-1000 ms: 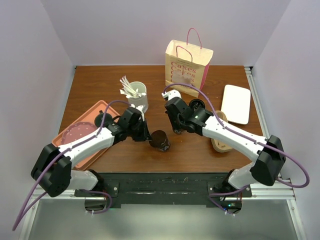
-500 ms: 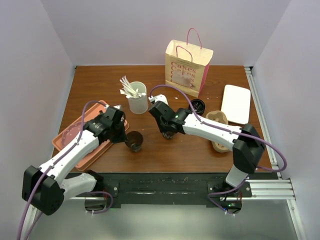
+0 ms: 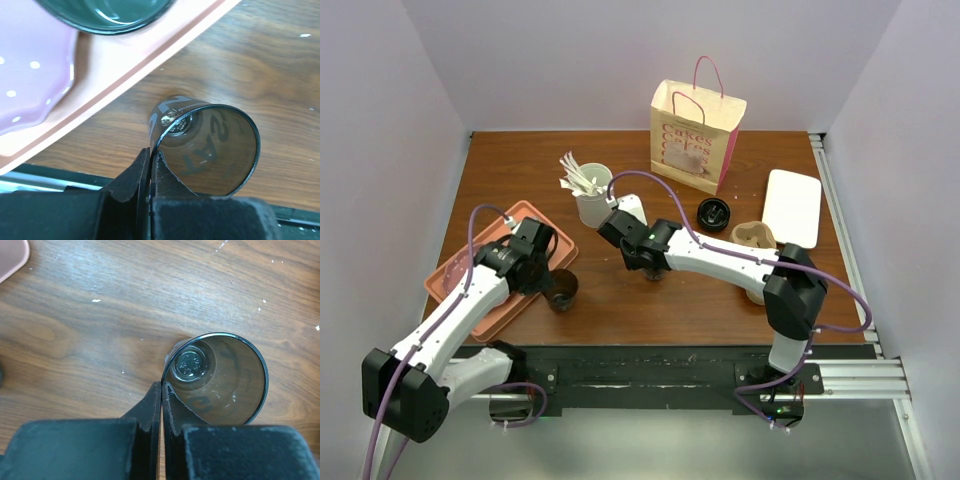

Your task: Pack the takeout coffee

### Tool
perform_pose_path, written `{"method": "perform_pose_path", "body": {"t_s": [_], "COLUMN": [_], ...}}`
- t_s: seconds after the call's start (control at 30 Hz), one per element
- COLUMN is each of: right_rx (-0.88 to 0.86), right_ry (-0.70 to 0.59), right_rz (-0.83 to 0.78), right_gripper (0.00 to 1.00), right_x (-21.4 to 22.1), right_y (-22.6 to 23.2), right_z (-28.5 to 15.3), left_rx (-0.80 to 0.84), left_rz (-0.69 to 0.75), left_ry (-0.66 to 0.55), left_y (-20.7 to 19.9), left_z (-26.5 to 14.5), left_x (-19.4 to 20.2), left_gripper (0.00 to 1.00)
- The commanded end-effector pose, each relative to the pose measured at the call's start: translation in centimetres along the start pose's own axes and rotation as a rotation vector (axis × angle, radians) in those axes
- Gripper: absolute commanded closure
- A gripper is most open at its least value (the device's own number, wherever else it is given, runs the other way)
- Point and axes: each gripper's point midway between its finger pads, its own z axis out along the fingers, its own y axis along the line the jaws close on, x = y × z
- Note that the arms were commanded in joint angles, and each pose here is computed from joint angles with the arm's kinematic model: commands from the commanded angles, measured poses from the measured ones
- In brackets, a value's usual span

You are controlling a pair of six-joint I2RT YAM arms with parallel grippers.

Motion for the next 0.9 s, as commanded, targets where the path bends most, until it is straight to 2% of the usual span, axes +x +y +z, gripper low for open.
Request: {"method": "perform_pose_path", "body": {"t_s": [0.0, 0.1, 0.17, 0.23, 0.27, 0.5, 0.67, 0.87], "right_rx": [0.019, 0.010, -0.001, -0.013, -0.023, -0.109, -0.124, -0.028], "right_ry": [-0.050, -0.047, -0.044, -0.049, -0.050, -0.093, -0.147, -0.156], "right_rz": [0.059, 0.062, 0.070, 0.072, 0.074, 0.082, 0.098, 0.158], "right_gripper": [1.00, 0.89, 0.83, 0.81, 0.79, 0.67, 0.61, 0.59], "right_x": [-2.0, -2.0, -1.9, -2.0, -2.1, -4.6, -6.8, -7.8], "right_y": [0.2, 0.4, 0.5, 0.5, 0.7, 0.9, -0.8, -7.5], "right_z": [-0.5, -0.6, -0.7, -1.0, -1.2, -5.0, -8.5, -9.7], "left_rx": [-0.093, -0.121, -0.127, -0.137, -0.130, -0.087, 0.125, 0.475], "left_rz": [-0.029, -0.035, -0.041, -0.050, -0.055, -0.081, -0.016, 0.048], "left_ry": [-0.015, -0.005, -0.011, -0.018, -0.032, -0.147, -0.226, -0.304], "left_y": [1.7, 2.0, 2.2, 2.4, 2.2, 0.9, -3.3, -9.8], "left_z": [0.1, 0.2, 0.0, -0.3, -0.8, -5.3, -8.7, -11.9], "left_x": [-0.4, -0.3, -0.5, -0.7, -1.3, -6.1, -9.8, -11.2], "left_gripper": [0.99, 0.92, 0.82, 0.78, 0.71, 0.50, 0.43, 0.41]}}
